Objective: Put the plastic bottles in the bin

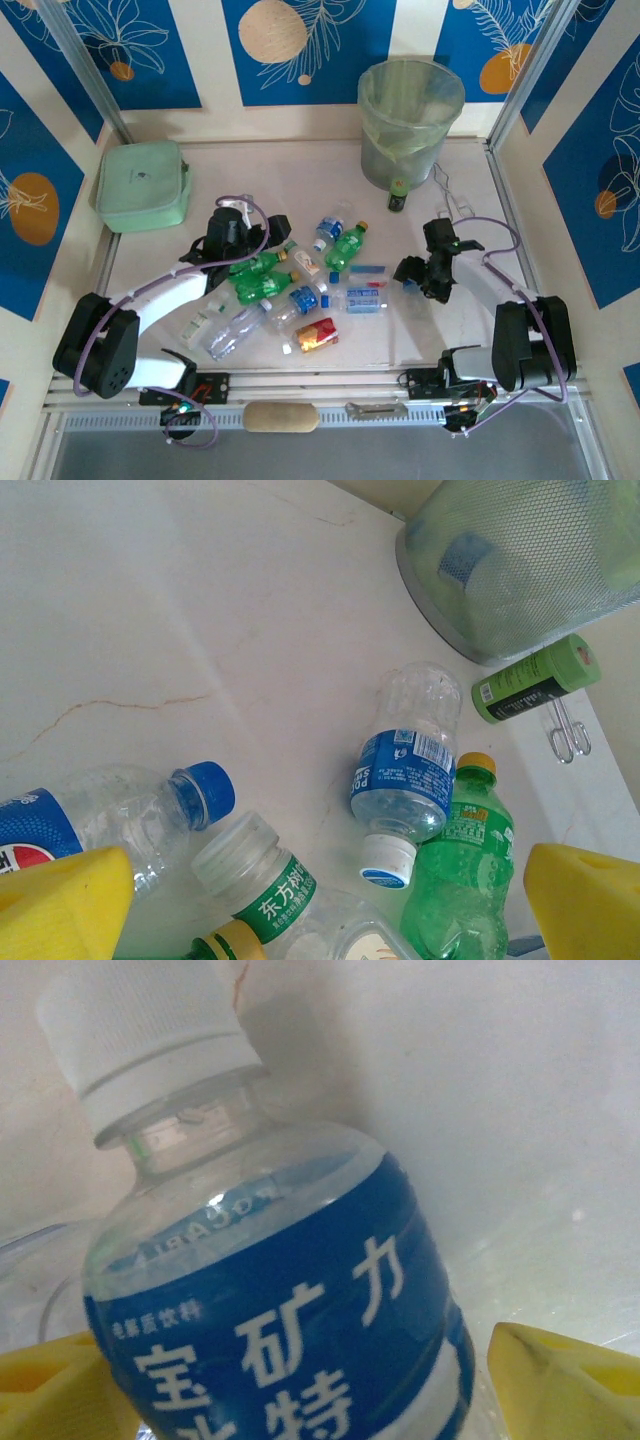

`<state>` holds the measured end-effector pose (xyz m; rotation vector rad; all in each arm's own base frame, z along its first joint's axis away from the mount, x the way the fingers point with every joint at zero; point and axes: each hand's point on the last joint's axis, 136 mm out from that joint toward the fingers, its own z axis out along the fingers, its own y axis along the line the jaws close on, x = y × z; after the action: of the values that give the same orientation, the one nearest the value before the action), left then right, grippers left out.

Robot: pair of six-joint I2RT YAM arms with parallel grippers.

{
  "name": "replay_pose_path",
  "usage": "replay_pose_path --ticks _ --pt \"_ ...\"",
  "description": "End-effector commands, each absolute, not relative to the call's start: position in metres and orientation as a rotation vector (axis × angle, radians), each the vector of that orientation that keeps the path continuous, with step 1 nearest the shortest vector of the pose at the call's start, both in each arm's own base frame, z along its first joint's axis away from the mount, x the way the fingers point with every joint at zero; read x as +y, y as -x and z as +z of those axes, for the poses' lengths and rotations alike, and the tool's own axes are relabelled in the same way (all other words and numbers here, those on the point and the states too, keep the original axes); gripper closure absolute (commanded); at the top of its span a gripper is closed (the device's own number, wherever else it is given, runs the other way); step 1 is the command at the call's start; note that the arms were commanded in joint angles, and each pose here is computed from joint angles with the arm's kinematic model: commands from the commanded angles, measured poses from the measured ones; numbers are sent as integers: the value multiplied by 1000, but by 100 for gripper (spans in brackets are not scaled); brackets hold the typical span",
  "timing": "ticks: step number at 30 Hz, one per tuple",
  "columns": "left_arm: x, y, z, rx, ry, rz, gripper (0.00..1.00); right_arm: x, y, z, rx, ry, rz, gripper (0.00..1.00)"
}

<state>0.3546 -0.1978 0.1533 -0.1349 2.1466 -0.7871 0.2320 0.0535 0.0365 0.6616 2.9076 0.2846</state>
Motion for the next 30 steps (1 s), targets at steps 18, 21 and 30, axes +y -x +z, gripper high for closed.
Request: replay_pose_path --ticks 18,21,30 --pt "-195 -343 166 2156 116 -780 0 57 -219 32 2915 -668 233 35" --pt "-196 -344 166 2149 132 -796 0 55 -216 34 2905 -671 232 40" --pt "-204 -352 162 2160 109 -807 0 53 -236 92 2755 -589 298 44"
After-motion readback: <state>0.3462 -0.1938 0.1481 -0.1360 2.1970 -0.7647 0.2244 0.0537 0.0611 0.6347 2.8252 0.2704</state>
